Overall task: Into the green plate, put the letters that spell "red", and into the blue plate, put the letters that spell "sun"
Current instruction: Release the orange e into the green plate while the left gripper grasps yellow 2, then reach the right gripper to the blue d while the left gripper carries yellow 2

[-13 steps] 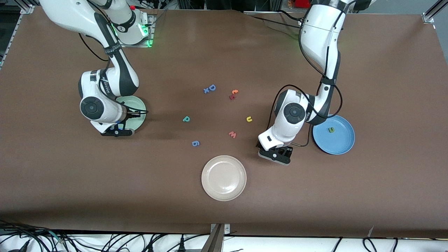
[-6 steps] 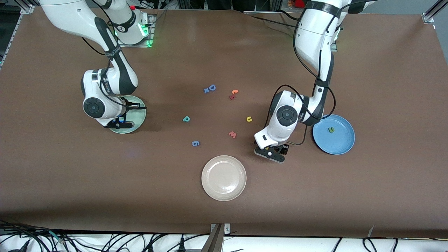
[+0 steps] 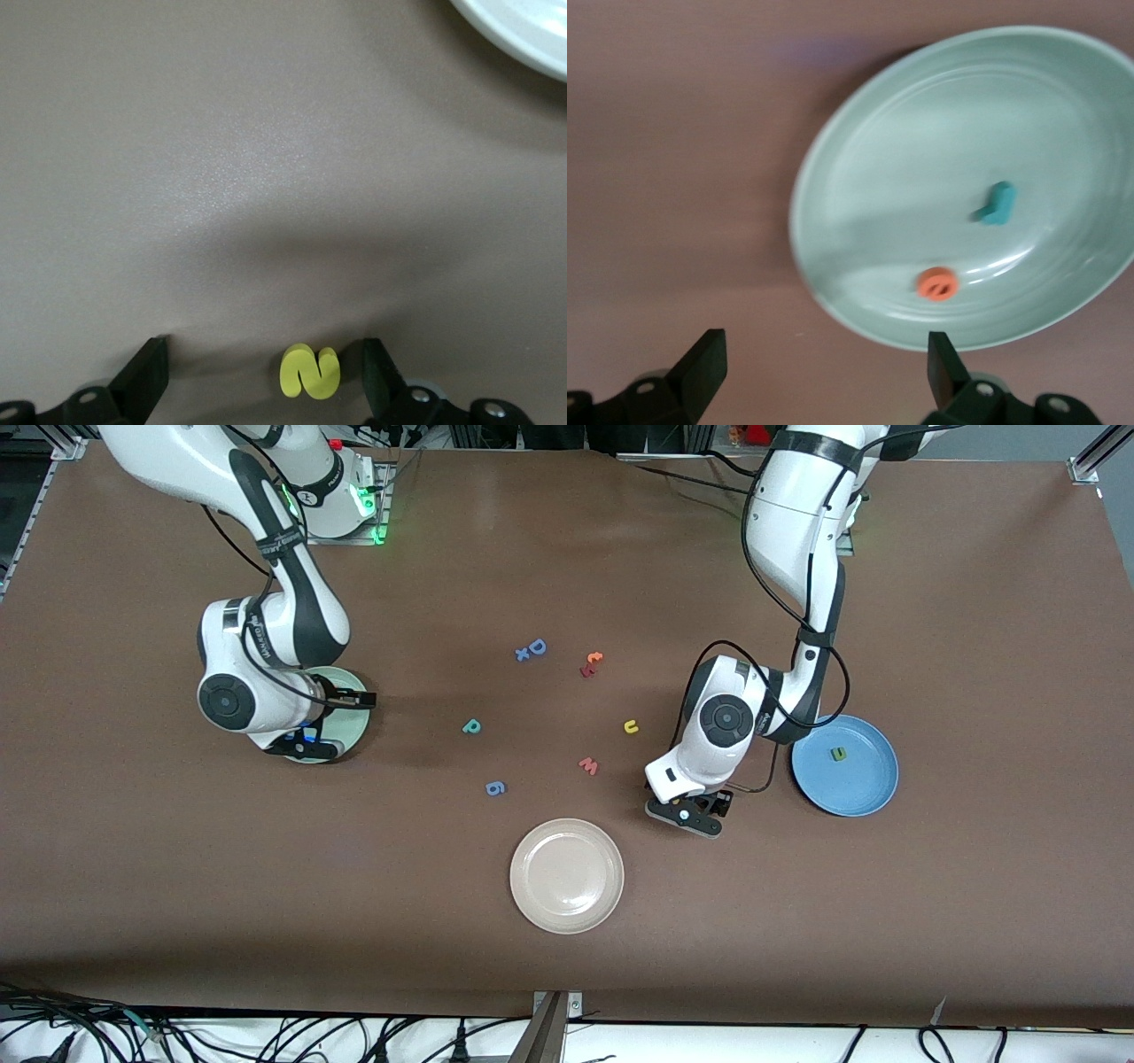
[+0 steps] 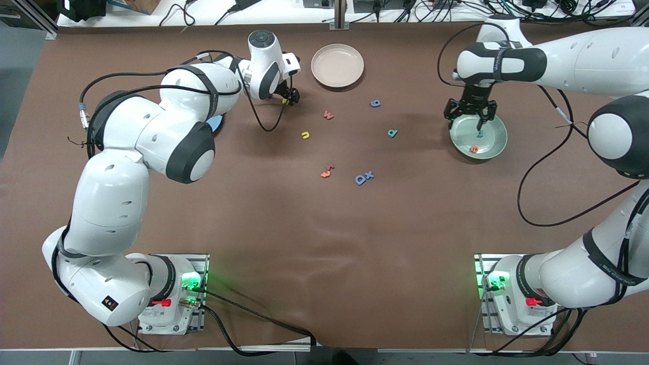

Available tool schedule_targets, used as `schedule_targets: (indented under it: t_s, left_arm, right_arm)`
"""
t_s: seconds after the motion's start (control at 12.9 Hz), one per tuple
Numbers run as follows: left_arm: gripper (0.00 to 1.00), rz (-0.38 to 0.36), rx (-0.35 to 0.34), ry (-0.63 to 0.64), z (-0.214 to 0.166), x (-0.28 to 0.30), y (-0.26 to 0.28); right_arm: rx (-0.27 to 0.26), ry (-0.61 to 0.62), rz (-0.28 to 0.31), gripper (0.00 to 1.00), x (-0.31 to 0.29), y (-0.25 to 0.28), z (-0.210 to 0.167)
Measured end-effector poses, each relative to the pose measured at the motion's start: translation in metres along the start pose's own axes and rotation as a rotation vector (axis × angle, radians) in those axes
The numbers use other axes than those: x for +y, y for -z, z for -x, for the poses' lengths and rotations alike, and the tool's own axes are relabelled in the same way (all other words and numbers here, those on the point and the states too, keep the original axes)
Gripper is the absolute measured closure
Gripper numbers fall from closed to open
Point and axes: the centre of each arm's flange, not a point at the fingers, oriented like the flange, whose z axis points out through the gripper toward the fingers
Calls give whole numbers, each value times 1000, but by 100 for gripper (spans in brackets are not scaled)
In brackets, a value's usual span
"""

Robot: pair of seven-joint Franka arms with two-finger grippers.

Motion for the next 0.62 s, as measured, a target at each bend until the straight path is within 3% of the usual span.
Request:
schedule_targets:
  t_s: [0.16,0.39,0.62]
  left_arm:
    - [25,1,3,-11,-1,6,2]
    - [56,-2,4,-16,-2,5,3]
    - [65,-4,3,-23,-2,4,2]
  right_arm:
    - [29,-65,-13,0,-34,2,10]
    - [113,-178,-69,0,-94,6,27]
    - [169,-267,-122,0,-123,6,34]
